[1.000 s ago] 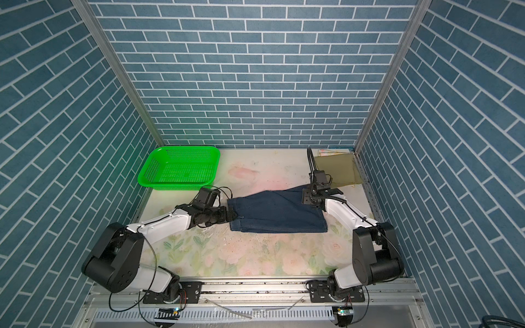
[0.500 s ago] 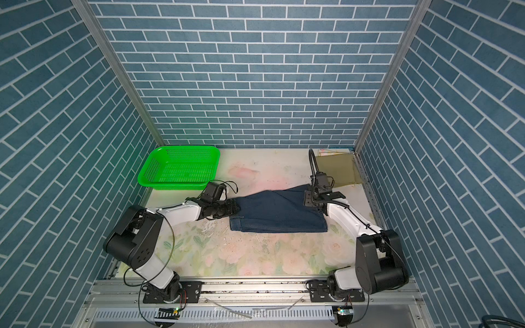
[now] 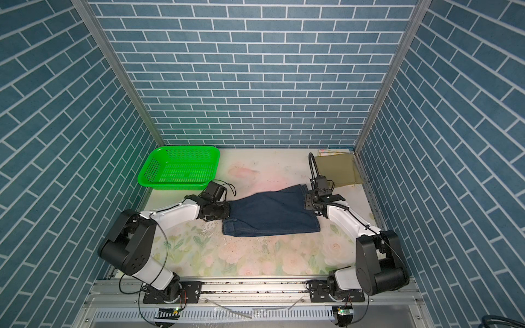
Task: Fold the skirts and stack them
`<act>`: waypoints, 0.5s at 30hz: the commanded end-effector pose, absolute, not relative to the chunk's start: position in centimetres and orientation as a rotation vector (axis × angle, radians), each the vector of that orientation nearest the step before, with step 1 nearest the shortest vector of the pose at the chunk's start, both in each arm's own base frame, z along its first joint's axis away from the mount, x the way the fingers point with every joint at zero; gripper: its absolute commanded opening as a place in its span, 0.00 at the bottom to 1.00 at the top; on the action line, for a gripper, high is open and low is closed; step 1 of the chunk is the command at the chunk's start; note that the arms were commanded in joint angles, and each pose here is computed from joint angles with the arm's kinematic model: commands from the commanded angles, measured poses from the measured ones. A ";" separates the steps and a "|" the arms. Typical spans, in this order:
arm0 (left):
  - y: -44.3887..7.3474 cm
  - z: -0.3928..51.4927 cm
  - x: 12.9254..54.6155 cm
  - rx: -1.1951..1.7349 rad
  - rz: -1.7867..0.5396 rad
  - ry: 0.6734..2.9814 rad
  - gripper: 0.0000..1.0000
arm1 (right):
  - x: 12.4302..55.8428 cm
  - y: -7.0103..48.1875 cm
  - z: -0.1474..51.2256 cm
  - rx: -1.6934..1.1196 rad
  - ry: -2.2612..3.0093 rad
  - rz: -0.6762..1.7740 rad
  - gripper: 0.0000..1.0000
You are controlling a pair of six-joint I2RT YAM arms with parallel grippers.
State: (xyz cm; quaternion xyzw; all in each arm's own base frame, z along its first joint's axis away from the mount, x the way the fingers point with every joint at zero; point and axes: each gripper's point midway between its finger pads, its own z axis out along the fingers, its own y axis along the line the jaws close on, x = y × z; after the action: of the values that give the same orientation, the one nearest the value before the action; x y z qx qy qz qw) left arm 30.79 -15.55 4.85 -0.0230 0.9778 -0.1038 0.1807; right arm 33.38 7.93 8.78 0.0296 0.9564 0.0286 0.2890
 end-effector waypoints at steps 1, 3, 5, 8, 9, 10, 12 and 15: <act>-12.6 7.7 29.9 -0.004 -0.081 2.777 0.00 | 32.3 8.3 8.3 0.124 2.570 0.134 0.63; -12.3 9.4 30.4 0.010 -0.042 2.752 0.00 | 32.1 9.2 8.0 0.126 2.579 0.204 0.63; -12.1 11.0 31.1 0.028 -0.001 2.724 0.00 | 31.9 10.0 7.7 0.135 2.587 0.269 0.63; -12.5 13.5 32.2 0.067 0.061 2.675 0.00 | 31.6 11.5 7.0 0.153 2.592 0.385 0.61; -12.9 14.4 32.5 0.087 0.082 2.661 0.00 | 31.7 11.7 6.8 0.166 2.583 0.400 0.61; -13.5 15.2 32.8 0.114 0.106 2.643 0.00 | 31.5 12.5 6.6 0.167 2.579 0.466 0.60; -14.6 16.3 33.2 0.170 0.159 2.623 0.00 | 31.4 13.5 6.4 0.182 2.555 0.548 0.60; -16.6 17.5 33.7 0.264 0.249 2.601 0.00 | 31.2 14.9 5.6 0.185 2.547 0.614 0.58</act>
State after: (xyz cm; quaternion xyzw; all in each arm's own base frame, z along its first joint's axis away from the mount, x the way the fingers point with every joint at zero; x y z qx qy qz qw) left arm 34.16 -16.90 17.28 0.0629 0.9613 0.0207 0.2673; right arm 30.89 12.76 5.54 0.0531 0.9514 0.1707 0.2508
